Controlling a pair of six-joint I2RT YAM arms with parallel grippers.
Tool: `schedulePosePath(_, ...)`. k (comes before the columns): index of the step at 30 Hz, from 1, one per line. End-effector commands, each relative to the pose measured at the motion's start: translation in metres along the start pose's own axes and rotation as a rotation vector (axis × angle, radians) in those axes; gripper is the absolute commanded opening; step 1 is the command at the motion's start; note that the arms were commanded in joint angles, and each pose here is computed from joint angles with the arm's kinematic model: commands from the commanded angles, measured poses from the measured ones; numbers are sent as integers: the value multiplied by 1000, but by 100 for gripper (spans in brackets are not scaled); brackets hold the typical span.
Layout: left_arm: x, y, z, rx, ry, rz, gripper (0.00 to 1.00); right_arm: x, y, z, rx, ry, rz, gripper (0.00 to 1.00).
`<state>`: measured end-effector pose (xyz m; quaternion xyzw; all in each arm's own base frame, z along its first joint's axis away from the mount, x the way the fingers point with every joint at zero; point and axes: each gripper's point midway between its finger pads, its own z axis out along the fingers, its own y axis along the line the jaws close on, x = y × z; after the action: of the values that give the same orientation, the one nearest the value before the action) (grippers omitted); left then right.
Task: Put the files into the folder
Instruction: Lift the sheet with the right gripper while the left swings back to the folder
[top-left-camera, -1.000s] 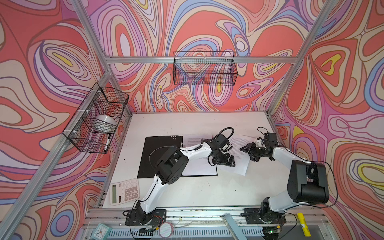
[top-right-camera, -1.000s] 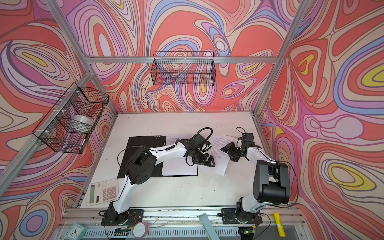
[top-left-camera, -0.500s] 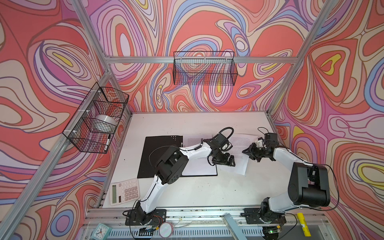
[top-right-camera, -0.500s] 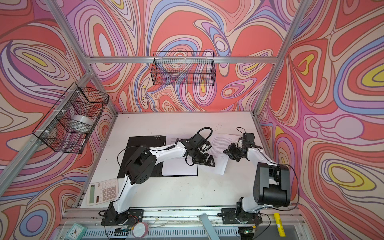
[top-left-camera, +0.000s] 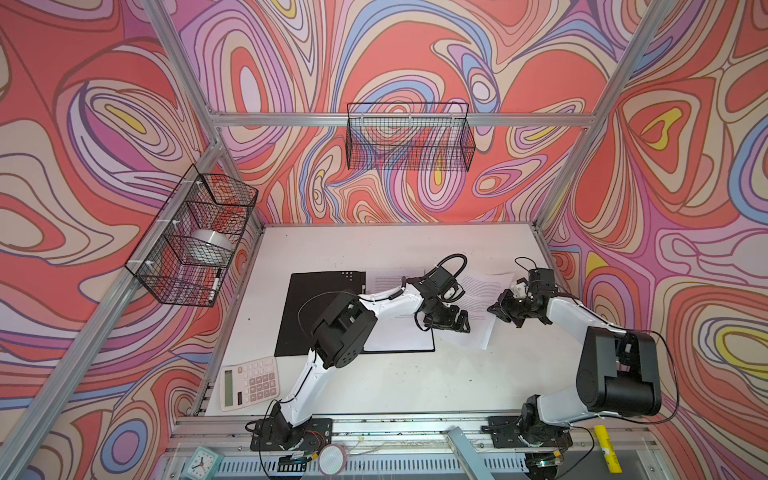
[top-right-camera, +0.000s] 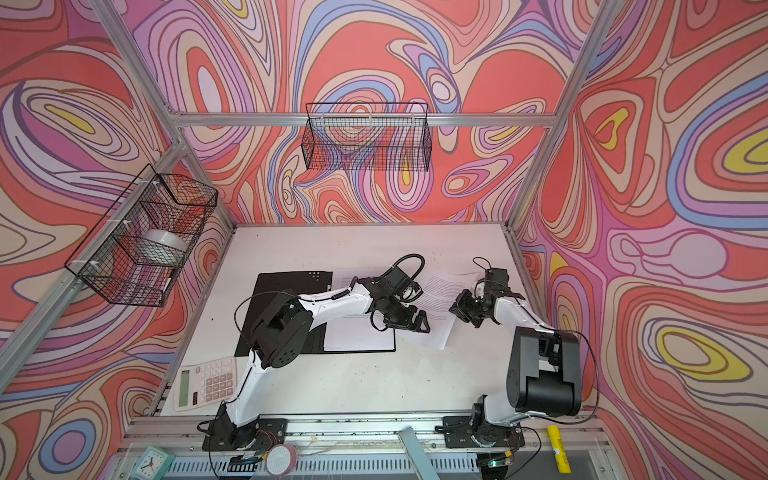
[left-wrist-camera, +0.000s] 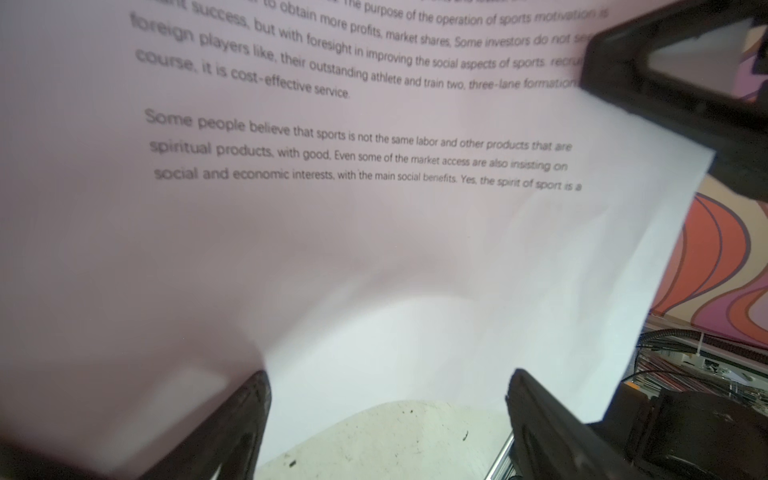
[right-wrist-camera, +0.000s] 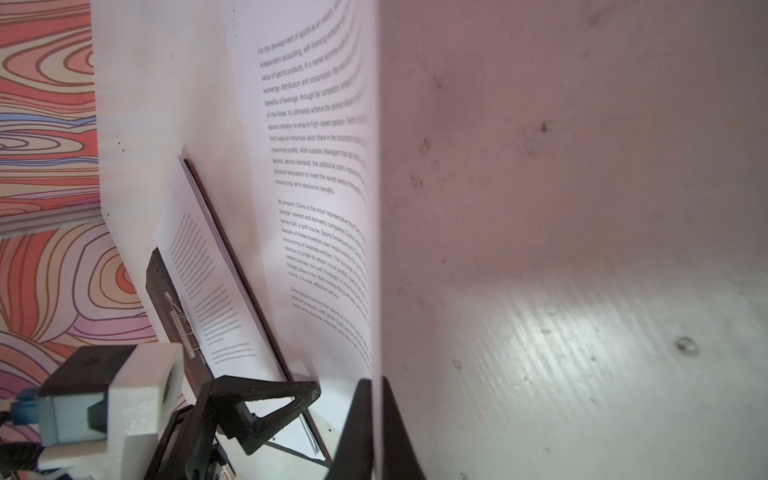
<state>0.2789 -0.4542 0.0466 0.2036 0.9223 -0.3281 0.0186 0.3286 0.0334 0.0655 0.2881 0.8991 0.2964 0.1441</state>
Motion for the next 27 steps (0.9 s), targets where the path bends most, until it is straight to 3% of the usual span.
schedulePosePath(1, 10, 16, 1, -50, 62, -64, 89, 4, -9, 0, 30, 2, -5, 0)
schedulePosePath(10, -35, -74, -75, 144, -101, 59, 90, -6, -4, -15, 62, -57, -26, 0)
schedulePosePath(15, -42, -97, -131, 193, -217, 115, 90, -19, 5, -26, 74, -99, -48, 0)
schedulePosePath(20, -34, -68, -182, 128, -329, 92, 92, -37, 18, -34, 70, -141, -71, 0)
schedulePosePath(23, -20, -33, -212, 25, -391, 73, 100, -49, 26, -37, 73, -158, -80, 0)
schedulePosePath(27, 4, 14, -250, -124, -479, 61, 100, -62, 41, -42, 64, -165, -82, 0)
